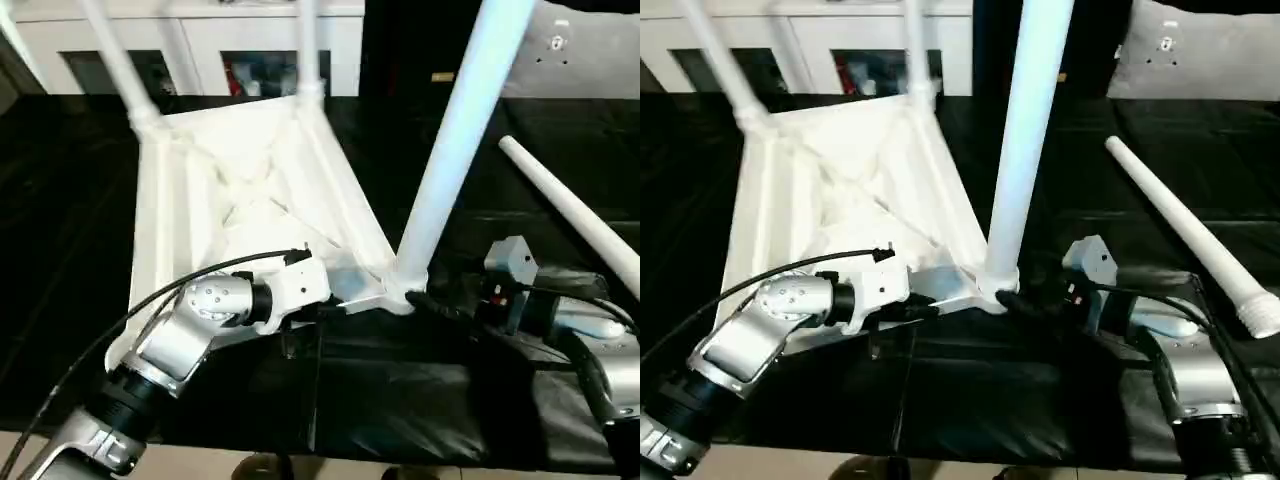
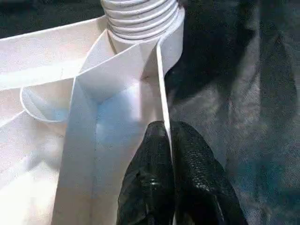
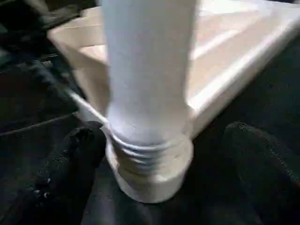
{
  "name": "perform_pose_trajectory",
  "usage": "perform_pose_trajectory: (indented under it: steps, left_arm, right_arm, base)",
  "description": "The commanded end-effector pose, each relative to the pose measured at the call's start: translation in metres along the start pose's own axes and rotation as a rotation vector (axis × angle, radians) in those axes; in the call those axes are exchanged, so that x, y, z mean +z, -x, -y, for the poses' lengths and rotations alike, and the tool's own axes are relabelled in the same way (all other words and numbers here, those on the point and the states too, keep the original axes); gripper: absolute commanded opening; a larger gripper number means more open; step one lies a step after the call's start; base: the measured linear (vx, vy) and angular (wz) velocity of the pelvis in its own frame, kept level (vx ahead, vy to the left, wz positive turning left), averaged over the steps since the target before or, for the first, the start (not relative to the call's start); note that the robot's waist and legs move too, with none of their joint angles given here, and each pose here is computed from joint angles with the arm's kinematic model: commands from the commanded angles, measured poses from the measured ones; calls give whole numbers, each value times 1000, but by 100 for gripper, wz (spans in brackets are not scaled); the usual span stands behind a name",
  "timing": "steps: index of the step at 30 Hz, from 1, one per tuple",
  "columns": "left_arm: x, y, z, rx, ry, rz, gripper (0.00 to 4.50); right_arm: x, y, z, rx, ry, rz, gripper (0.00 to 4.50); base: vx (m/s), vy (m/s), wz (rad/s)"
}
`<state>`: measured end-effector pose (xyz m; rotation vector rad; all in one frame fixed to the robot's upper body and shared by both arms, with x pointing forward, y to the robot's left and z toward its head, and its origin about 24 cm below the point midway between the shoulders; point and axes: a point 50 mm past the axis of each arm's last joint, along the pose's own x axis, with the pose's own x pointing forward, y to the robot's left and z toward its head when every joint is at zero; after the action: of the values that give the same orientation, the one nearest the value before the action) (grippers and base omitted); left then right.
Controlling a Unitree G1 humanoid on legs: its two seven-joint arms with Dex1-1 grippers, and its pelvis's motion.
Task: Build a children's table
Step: Rotate leg to tighten
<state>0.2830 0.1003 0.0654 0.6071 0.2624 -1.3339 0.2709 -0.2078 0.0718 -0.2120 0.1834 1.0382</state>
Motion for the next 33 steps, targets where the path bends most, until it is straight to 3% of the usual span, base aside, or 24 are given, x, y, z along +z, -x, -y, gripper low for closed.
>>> perform_pose_trajectory:
  steps: [1,5,6,9,18,25,29,33]
  left_arm:
    - [-11,-6,14,-121,-3,-51,0]
    - [-10,-7,20,-192,-39,-40,0]
    - [-9,-7,21,-205,-44,-36,0]
    - [-8,-7,23,-228,-54,-34,0]
    - [-8,-7,24,-244,-62,-31,0]
    - [-9,-7,24,-251,-60,-32,0]
    - [-9,-7,25,-247,-38,-30,0]
    - [-3,-10,24,-143,74,13,0]
  right_arm:
    - [3,-1,-3,52,19,-6,443]
    - [6,-5,-1,93,17,-16,443]
    - [6,-6,-1,113,14,-18,416]
    - [6,-10,-3,148,19,-27,408]
    - [5,-18,-4,187,-5,-24,312]
    - [2,-18,-6,206,-25,-27,273]
    - [0,-17,-8,206,-48,-22,270]
    - [-6,-23,-17,164,-156,-15,270]
  base:
    - [0,0,0]
    - [0,0,0]
    - [0,0,0]
    - [0,0,0]
    - [0,0,0]
    - [0,0,0]
    - [0,0,0]
    - [0,0,0]
